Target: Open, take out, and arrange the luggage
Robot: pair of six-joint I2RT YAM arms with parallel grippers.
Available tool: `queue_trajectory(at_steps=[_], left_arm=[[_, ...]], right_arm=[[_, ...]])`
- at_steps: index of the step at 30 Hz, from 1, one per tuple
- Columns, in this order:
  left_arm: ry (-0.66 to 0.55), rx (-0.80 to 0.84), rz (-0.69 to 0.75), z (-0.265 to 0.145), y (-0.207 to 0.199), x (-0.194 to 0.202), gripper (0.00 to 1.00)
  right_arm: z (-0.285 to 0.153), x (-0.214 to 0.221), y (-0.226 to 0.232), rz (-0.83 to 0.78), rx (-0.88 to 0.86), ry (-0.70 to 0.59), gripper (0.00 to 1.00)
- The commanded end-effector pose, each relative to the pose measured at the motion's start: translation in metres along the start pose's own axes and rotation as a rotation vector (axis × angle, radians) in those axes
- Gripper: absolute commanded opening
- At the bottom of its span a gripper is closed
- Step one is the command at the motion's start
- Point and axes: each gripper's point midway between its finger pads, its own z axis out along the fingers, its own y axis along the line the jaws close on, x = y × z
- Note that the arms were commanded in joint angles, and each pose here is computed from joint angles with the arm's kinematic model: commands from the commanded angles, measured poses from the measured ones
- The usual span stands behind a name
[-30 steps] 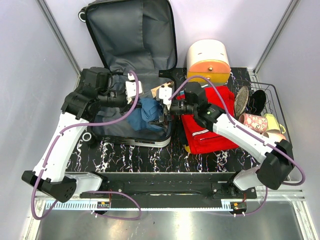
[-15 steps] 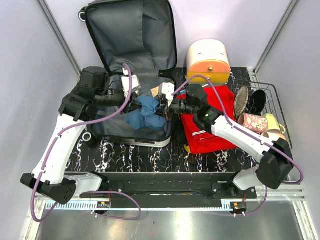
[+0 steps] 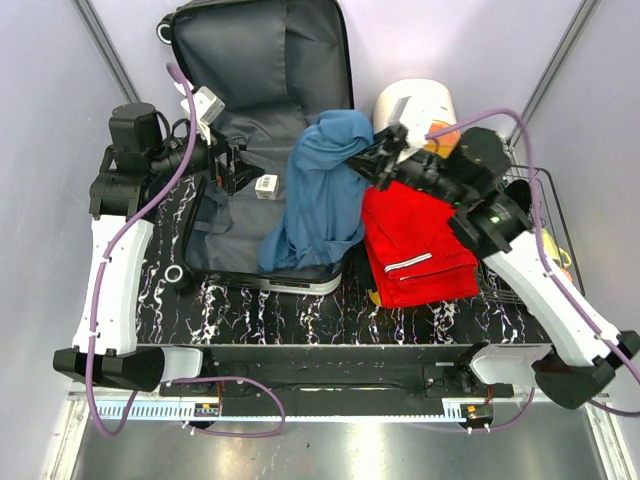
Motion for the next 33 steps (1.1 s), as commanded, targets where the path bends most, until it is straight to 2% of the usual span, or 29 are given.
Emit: queue_trajectory(at_steps=[1,4,11,14,20,25,28,31,33], left_arm=[[-0.037,0.038,-0.029,-0.001,-0.008,-0.004,0.99],[-0.026,0.049,-0.046,0.002,-0.009,0.003,0.99],[-0.008,0.061,-0.062,0.005,-0.008,0.012,0.99],[-0.003,0.066,-0.072,0.007,-0.008,0.015,0.99],[0.005,0.080,-0.090,0.010,-0.008,0.018,0.99],[0.009,0.081,-0.094,0.011,-0.007,0.021,0.99],[0.011,0.087,-0.096,0.013,-0.007,0.023,0.99],[0.017,0.090,-0.105,0.015,-0.006,0.026,0.99],[0.019,0.090,-0.106,0.015,-0.006,0.027,0.99]], right_arm=[[-0.044,-0.083,-0.019,-0.104,0.145,-0.108,0.00],[-0.064,-0.109,-0.028,-0.157,0.216,-0.130,0.00],[-0.112,-0.205,-0.051,-0.312,0.431,-0.250,0.00],[-0.129,-0.232,-0.060,-0.390,0.514,-0.271,0.00],[-0.153,-0.258,-0.083,-0.494,0.682,-0.261,0.00],[-0.161,-0.250,-0.099,-0.517,0.779,-0.200,0.00],[-0.159,-0.229,-0.111,-0.533,0.820,-0.130,0.00],[-0.146,-0.189,-0.123,-0.549,0.828,-0.037,0.00],[-0.145,-0.179,-0.130,-0.551,0.847,-0.022,0.00]])
